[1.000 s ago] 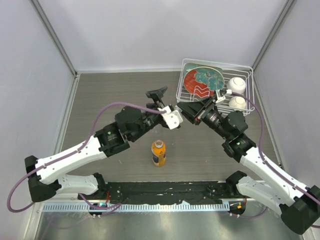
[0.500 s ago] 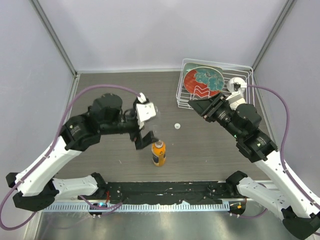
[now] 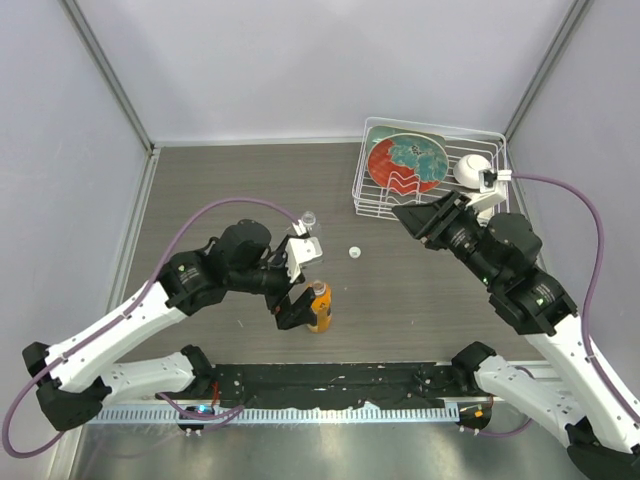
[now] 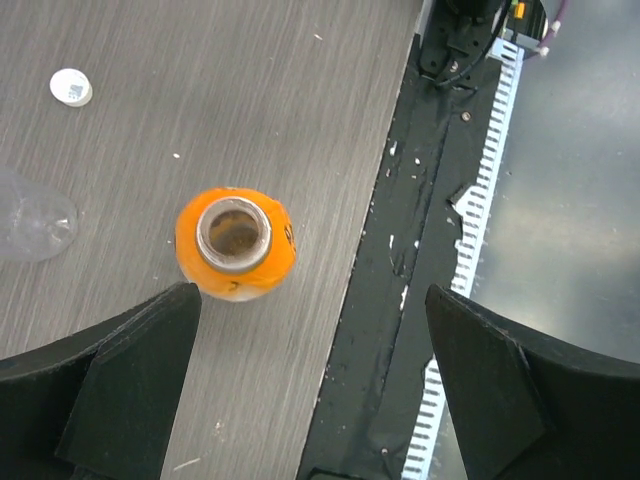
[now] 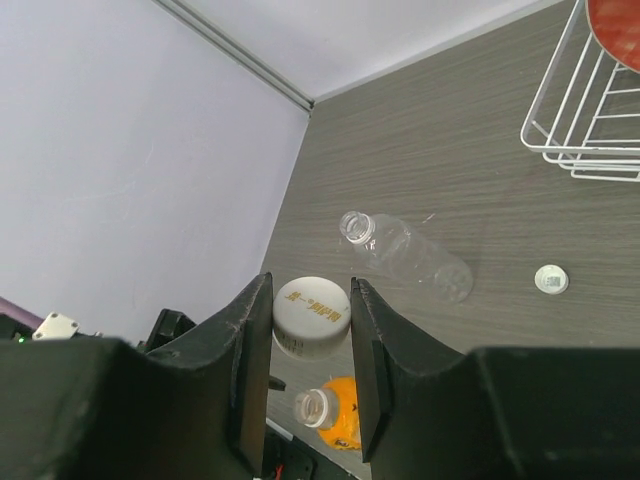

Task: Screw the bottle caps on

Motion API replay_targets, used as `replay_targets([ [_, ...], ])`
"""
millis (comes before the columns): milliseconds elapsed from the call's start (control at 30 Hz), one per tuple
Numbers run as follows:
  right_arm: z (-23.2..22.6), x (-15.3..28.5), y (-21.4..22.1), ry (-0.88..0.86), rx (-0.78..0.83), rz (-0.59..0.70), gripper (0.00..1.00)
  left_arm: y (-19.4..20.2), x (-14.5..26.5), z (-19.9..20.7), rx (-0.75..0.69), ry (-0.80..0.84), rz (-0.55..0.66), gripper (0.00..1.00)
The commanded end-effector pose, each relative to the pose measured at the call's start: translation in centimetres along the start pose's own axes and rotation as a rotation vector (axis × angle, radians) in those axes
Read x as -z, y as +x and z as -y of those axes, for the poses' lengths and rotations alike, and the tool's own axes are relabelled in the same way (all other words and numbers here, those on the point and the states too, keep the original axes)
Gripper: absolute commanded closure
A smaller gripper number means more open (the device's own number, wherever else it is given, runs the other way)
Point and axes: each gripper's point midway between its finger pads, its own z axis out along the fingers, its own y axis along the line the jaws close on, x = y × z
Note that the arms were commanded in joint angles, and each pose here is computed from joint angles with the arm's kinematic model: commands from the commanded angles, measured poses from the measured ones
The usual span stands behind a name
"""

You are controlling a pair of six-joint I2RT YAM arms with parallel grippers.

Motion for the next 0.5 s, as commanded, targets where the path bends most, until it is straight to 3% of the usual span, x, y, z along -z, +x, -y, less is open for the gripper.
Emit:
replay_targets([
  [0, -1.0, 1.6, -1.9, -0.033, 0.024, 0.077, 0.96, -2.4, -1.3, -1.5, -0.014, -0.056, 0.111, 0.0],
  [467, -0.9, 2.4, -2.1, -0.043, 0.033, 0.096, 0.99, -0.5, -5.2, -3.1, -0.028, -0.042, 0.042, 0.0],
])
